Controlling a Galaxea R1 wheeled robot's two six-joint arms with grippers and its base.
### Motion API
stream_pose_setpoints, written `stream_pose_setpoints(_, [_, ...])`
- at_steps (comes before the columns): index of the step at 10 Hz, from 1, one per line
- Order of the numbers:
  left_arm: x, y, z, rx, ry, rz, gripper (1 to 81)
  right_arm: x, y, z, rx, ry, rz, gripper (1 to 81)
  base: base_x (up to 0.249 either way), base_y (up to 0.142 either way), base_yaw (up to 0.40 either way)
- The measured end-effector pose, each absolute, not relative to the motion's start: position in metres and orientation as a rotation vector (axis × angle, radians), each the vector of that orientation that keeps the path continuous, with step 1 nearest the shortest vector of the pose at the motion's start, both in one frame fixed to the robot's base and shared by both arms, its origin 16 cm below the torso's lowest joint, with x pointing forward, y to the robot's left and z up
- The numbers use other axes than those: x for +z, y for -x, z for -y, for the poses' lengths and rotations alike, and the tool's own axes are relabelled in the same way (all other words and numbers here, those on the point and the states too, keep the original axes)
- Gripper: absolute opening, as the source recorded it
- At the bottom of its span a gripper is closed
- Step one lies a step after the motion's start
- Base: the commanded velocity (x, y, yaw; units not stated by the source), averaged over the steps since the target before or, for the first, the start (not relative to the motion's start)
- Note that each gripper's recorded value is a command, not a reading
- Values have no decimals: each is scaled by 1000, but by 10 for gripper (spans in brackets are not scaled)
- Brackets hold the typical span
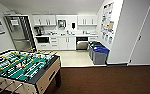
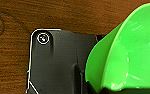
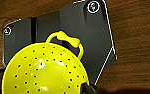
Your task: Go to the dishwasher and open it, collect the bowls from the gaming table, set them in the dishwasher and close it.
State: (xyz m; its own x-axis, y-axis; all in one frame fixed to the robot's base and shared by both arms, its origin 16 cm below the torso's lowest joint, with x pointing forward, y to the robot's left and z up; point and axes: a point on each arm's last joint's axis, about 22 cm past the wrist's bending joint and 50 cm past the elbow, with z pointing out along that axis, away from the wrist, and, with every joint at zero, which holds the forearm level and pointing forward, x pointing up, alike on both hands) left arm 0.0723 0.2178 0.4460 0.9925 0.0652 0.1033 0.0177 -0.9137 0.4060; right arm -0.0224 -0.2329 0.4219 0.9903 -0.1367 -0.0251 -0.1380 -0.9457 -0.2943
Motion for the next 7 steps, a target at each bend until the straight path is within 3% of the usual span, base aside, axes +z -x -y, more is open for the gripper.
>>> stream_pose_setpoints(7, [446,-72,-217,159,-2720,-58,10,422,20,231,3,2832,-199,10,181,0,0])
